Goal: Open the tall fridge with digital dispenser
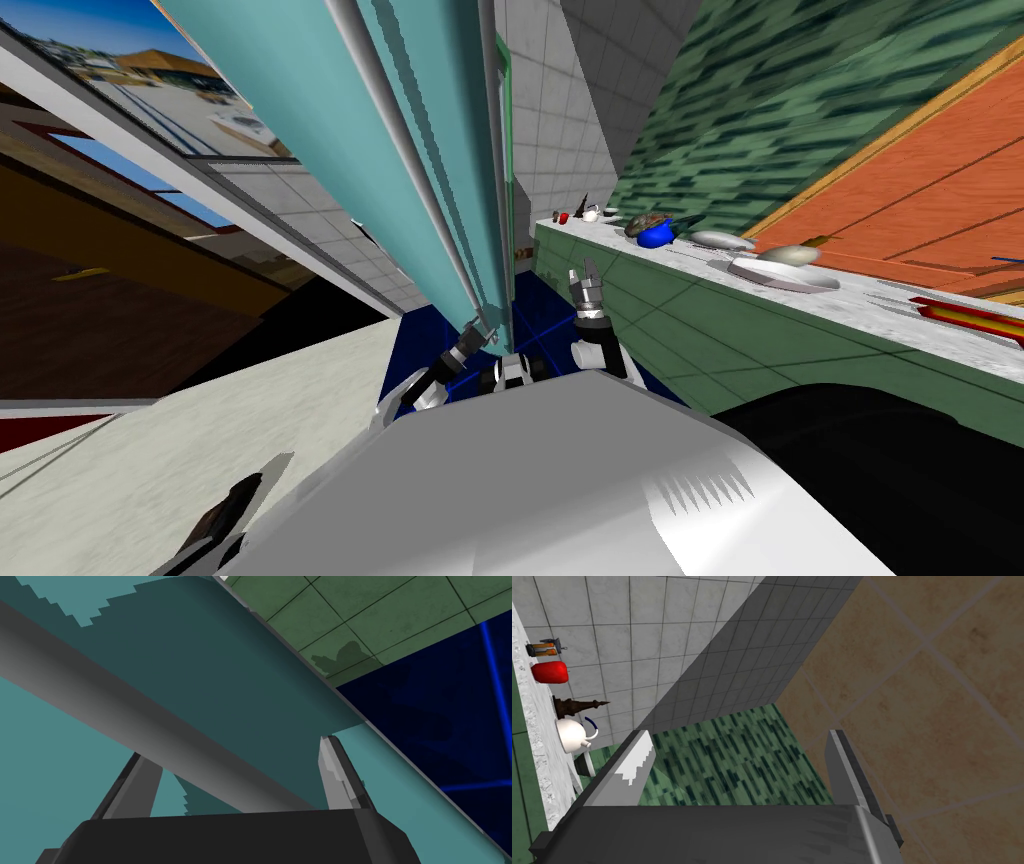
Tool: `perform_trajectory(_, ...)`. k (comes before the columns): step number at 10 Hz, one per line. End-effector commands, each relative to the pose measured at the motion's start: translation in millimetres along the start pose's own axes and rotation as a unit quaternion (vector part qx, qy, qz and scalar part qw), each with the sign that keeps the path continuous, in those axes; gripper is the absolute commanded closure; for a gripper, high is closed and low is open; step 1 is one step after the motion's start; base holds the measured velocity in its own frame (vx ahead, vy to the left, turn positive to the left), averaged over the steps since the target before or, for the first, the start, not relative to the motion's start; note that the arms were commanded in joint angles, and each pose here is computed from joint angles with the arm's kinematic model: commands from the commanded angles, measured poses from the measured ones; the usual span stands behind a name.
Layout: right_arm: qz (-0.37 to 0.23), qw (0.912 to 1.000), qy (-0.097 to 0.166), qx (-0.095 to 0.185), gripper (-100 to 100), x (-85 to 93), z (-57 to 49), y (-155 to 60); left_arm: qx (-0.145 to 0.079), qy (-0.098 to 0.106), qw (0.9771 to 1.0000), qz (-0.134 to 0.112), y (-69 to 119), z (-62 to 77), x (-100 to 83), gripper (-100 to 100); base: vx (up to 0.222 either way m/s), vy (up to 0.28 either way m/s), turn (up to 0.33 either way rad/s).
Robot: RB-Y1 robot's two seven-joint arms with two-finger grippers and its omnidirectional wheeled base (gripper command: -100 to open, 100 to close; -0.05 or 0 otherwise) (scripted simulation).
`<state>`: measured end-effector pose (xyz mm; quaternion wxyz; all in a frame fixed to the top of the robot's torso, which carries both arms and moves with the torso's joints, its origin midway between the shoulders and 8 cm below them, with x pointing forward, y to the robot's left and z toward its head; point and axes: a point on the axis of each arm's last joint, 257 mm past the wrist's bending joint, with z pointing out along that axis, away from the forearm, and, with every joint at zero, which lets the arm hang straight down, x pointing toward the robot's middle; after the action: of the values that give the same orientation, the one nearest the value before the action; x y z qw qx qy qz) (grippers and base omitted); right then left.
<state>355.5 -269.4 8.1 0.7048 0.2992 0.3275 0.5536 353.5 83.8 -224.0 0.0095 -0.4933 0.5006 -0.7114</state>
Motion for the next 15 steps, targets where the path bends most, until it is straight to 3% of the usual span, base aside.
perform_trajectory(1, 0.0, 1.0, 0.0, 0.0, 0, 0.0, -0.1, 0.0, -0.003, -0.016, 0.9998, -0.012, 11.2, -13.1, -26.3, 100, -0.031, 0.0, 0.013)
perform_trajectory(2, 0.0, 1.0, 0.0, 0.0, 0, -0.1, -0.1, 0.0, -0.005, -0.023, 0.9997, -0.011, 13.3, -15.2, -33.0, 100, -0.019, -0.002, 0.006)
perform_trajectory(3, 0.0, 1.0, 0.0, 0.0, 0, -0.1, -0.1, 0.0, 0.002, -0.015, 0.9995, -0.028, -0.2, -20.1, -42.9, 100, -0.142, -0.004, -0.353)
perform_trajectory(4, 0.0, 1.0, 0.0, 0.0, 0, 0.0, 0.0, 0.1, 0.007, -0.016, 0.9992, -0.035, -1.4, -24.4, -49.7, 100, -0.126, -0.011, -0.303)
perform_trajectory(7, 0.0, 1.0, 0.0, 0.0, 0, -0.1, -0.1, 0.0, 0.001, -0.049, 0.9984, -0.028, 5.6, -38.4, -83.3, 100, -0.031, -0.015, 0.008)
perform_trajectory(8, 0.0, 1.0, 0.0, 0.0, 0, -0.1, -0.1, 0.0, 0.009, -0.037, 0.9984, -0.041, -11.8, -41.1, -87.4, 100, -0.135, -0.027, -0.289)
perform_trajectory(10, 0.0, 1.0, 0.0, 0.0, 0, 0.0, 0.0, 0.0, 0.018, -0.041, 0.9979, -0.048, -14.9, -52.1, -101.1, 100, -0.111, -0.013, -0.193)
perform_trajectory(12, 0.0, 1.0, 0.0, 0.0, 0, -0.1, -0.1, -0.1, 0.011, -0.074, 0.9964, -0.041, -9.9, -66.8, -130.0, 100, -0.007, -0.012, 0.023)
perform_trajectory(13, 0.0, 1.0, 0.0, 0.0, 0, -0.1, -0.1, -0.1, 0.022, -0.06, 0.9966, -0.052, -31.5, -69.9, -132.5, 100, -0.153, -0.019, -0.263)
perform_trajectory(15, 0.0, 1.0, 0.0, 0.0, 0, 0.0, 0.0, 0.0, 0.03, -0.071, 0.9956, -0.054, -35.0, -86.4, -150.6, 100, -0.119, -0.026, -0.212)
